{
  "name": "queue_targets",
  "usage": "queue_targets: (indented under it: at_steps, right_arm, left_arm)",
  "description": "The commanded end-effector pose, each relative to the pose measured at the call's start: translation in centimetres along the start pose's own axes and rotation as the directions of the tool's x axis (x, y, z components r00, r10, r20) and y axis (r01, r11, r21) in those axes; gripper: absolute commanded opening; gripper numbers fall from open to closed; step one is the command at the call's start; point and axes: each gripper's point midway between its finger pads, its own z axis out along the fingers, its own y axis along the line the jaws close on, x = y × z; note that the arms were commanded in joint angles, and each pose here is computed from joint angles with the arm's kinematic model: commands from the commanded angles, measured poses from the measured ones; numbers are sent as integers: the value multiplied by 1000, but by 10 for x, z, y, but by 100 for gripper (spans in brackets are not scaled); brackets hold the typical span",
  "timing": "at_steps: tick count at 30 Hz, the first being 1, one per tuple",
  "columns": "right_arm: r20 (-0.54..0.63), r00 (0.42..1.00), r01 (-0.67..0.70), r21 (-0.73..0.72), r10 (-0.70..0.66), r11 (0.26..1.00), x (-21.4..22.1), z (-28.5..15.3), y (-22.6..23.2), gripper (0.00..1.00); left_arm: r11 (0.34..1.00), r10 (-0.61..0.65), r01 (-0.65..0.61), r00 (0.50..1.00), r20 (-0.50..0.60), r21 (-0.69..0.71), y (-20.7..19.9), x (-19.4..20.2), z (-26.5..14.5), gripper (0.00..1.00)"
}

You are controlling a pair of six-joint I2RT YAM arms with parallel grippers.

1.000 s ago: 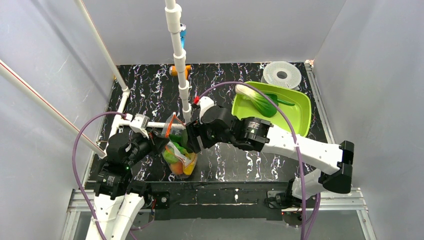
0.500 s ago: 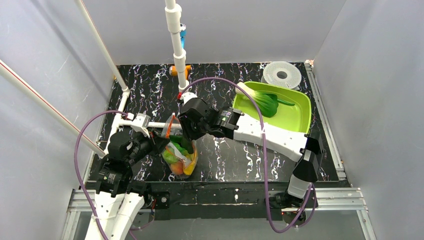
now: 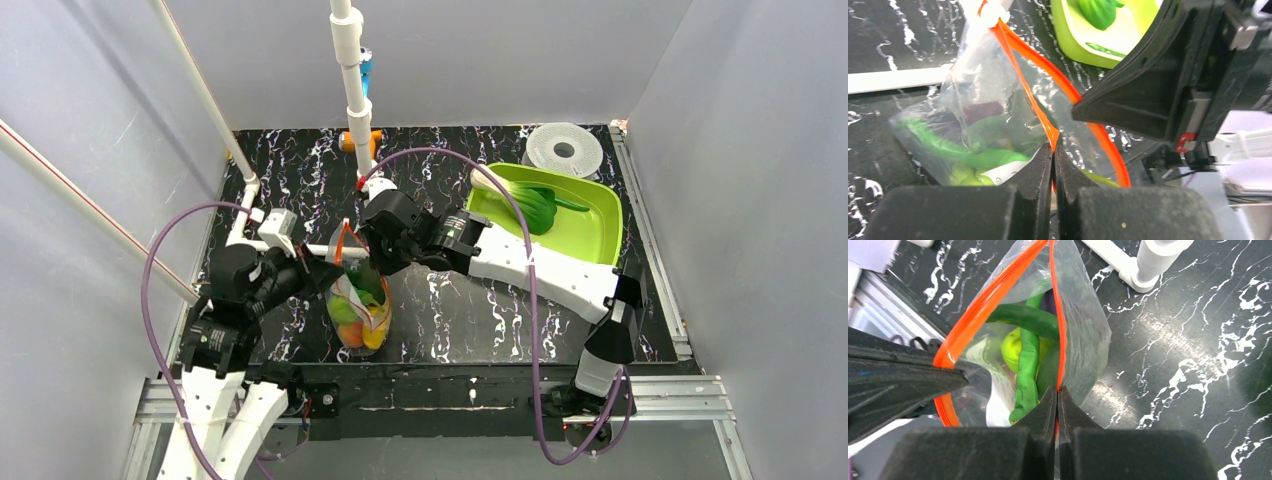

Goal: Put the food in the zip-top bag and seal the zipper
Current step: Adjust the zipper food storage bag at the center of the board.

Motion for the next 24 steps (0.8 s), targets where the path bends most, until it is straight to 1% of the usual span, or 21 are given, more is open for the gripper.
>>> queue_targets:
  at_steps: [1,3,5,7,9,11,14,18,22,24]
  right_arm:
    - [98,983,-145,-111,156,983,-34,-46,23,1]
    - [126,957,-233,-193,260,953,-40,-66,32,1]
    - [147,919,-312,-301,367,901,-45,-84,42,1]
    - [159,864,-391,-385,477,836,-48,-100,46,1]
    - [174,814,-440,-439,554,784,-52,-110,44,1]
    - [209,776,-472,-435,596,767,-55,-116,34,1]
    - [247,742,-493,-428,623,757,-54,-124,21,1]
    - [248,692,-562,-404,678,721,-38,-108,6,1]
    - [220,666,-617,-374,713,692,-23,-87,0,1]
    - [230,652,-632,-362,723,685,-21,-84,-4,1]
  left_arm:
    - [988,-80,85,996,-43,131,-38,-27,-2,0]
    - [976,-99,112,992,-82,185,-53,-37,0,0]
    - [964,-108,132,988,-114,230,-67,-47,1,0]
    - [954,-92,124,988,-128,273,-83,-56,0,0]
    - [948,-62,104,987,-146,302,-96,-58,2,0]
    - [946,-40,92,985,-171,310,-101,-53,6,0]
    - [954,-45,109,973,-227,280,-93,-35,16,0]
    - [949,-42,133,952,-304,285,-93,-11,27,0]
    - [949,8,100,941,-339,298,-101,4,37,0]
    - [949,36,78,935,-352,304,-104,10,40,0]
